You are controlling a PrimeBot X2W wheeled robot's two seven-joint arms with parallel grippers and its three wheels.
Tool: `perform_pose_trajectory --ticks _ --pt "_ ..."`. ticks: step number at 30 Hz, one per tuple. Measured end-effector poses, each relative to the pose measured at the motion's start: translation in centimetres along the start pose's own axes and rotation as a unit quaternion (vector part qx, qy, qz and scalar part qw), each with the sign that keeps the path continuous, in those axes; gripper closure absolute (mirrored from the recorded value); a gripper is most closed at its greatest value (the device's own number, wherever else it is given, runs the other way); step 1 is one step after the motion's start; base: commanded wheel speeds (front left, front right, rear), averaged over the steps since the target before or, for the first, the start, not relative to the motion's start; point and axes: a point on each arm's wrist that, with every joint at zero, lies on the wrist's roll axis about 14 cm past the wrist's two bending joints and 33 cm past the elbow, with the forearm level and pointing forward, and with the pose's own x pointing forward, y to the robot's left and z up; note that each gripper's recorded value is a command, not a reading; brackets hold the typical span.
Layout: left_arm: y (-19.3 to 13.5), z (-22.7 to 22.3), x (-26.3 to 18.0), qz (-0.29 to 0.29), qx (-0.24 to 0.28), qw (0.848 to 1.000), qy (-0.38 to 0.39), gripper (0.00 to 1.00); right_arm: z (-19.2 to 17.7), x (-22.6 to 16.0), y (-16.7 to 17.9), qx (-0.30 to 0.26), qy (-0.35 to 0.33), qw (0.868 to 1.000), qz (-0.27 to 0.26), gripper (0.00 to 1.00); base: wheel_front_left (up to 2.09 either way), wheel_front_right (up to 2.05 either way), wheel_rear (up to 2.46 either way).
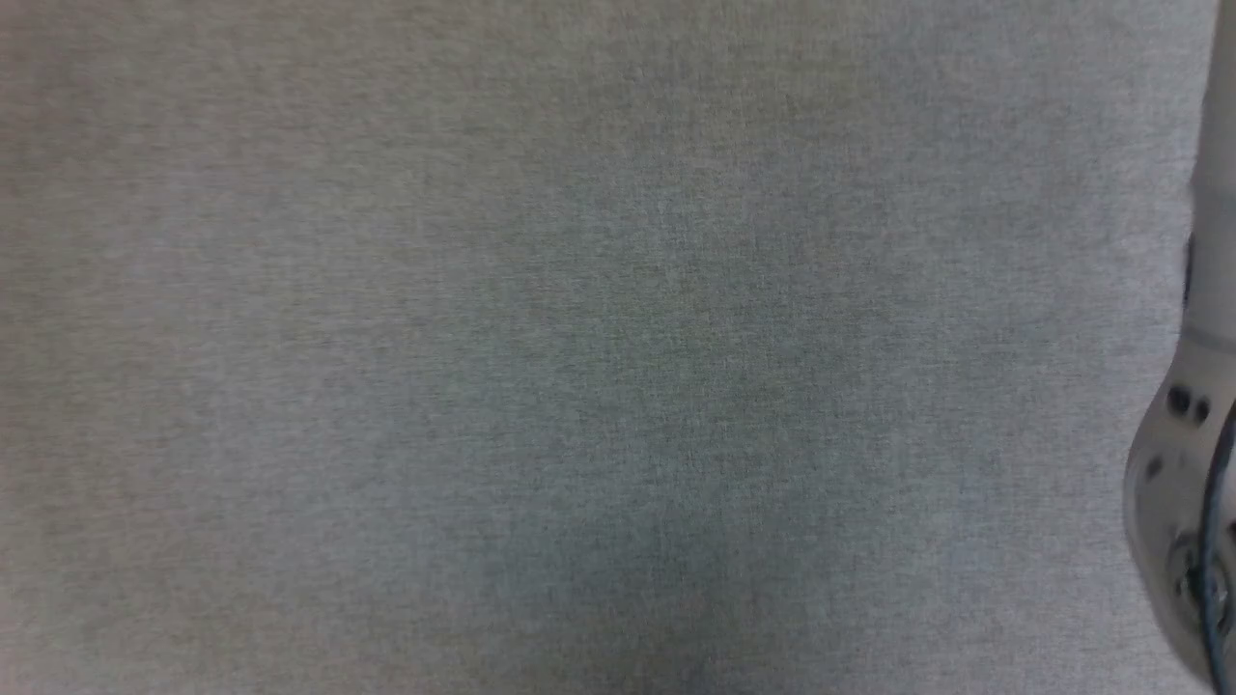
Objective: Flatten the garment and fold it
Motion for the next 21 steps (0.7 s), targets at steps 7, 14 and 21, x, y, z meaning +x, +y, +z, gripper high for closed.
perform_pose_trajectory --ticks 7,14,21 --pt "-1.7 0.1 -7.0 -0.033 -0.061 0.992 0.105 1.0 -0.4 -5.8 -2.3 0.027 0.035 0.999 -0.011 1.0 0.0 0.0 0.0" --pt "-2.0 1.0 -15.4 0.001 -0.121 0.982 0.145 1.0 0.4 -12.5 -3.8 0.079 0.047 0.996 -0.017 1.0 0.0 0.0 0.0" --pt "-4.9 0.4 -24.2 0.014 -0.155 0.966 0.206 1.0 -1.9 -19.2 -4.2 0.132 0.084 0.987 -0.025 1.0 0.0 0.0 0.0"
